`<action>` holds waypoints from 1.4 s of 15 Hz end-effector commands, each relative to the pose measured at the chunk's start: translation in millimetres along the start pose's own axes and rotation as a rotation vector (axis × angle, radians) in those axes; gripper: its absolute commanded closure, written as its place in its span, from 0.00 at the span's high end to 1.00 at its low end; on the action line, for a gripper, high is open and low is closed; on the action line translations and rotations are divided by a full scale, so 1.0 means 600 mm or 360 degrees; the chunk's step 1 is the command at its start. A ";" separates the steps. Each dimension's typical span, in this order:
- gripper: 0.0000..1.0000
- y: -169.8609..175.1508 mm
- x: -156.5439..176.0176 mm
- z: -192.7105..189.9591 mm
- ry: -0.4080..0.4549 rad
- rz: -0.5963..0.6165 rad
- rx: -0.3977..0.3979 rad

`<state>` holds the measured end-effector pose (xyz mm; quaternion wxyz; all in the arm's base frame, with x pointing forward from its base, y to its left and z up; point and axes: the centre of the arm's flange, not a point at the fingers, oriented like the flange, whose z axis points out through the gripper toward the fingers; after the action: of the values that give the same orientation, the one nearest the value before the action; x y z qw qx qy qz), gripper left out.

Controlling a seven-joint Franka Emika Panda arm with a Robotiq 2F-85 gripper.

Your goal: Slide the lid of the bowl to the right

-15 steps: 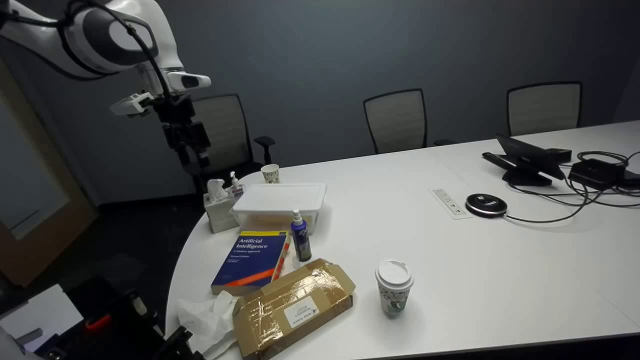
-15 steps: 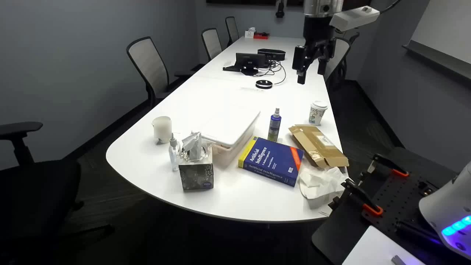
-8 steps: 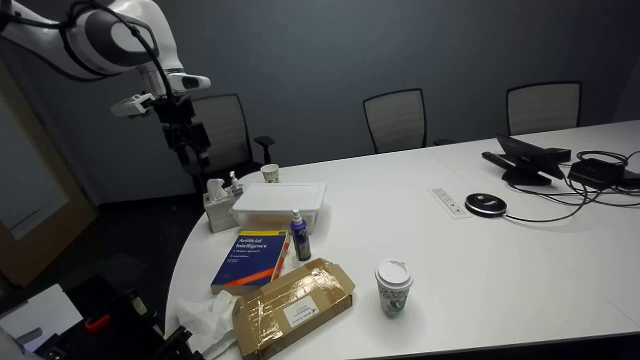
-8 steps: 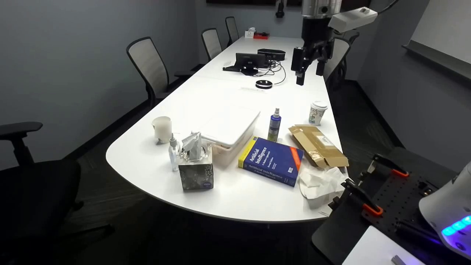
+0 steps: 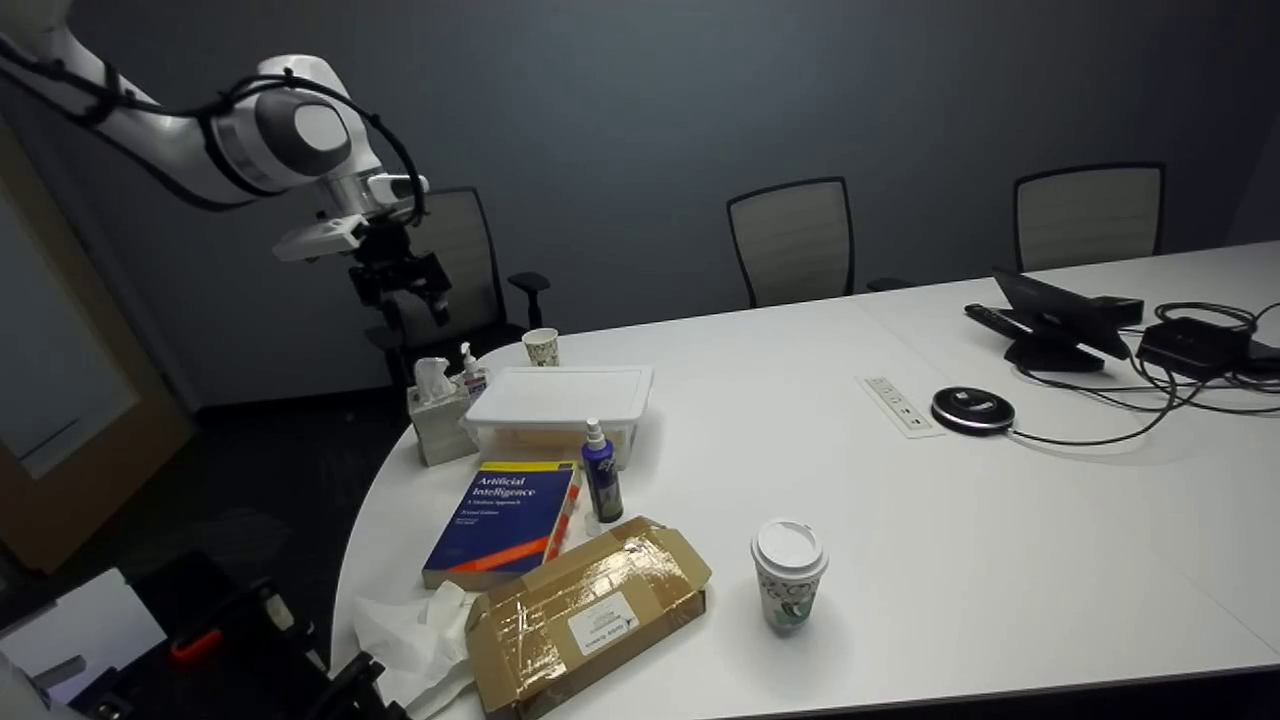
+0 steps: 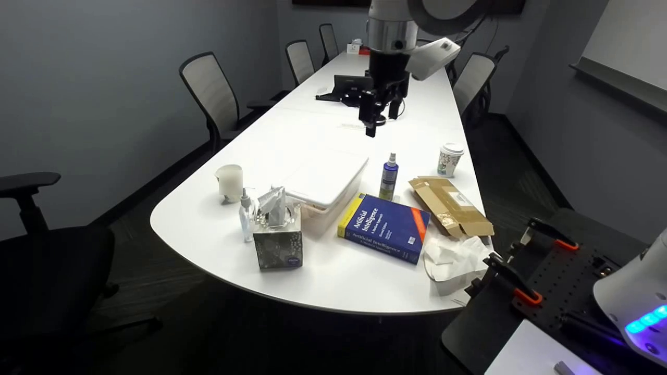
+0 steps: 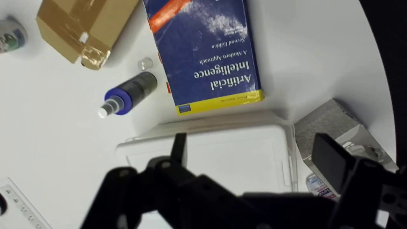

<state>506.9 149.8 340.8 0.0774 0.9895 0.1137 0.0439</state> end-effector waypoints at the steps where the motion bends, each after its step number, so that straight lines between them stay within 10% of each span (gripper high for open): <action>1: 1.00 -0.061 0.100 0.074 0.0081 -0.0094 -0.0033; 21: 1.00 -0.157 0.223 0.363 0.0065 -0.0226 -0.0203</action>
<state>628.7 234.0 129.2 0.1303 0.9713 0.1900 0.0593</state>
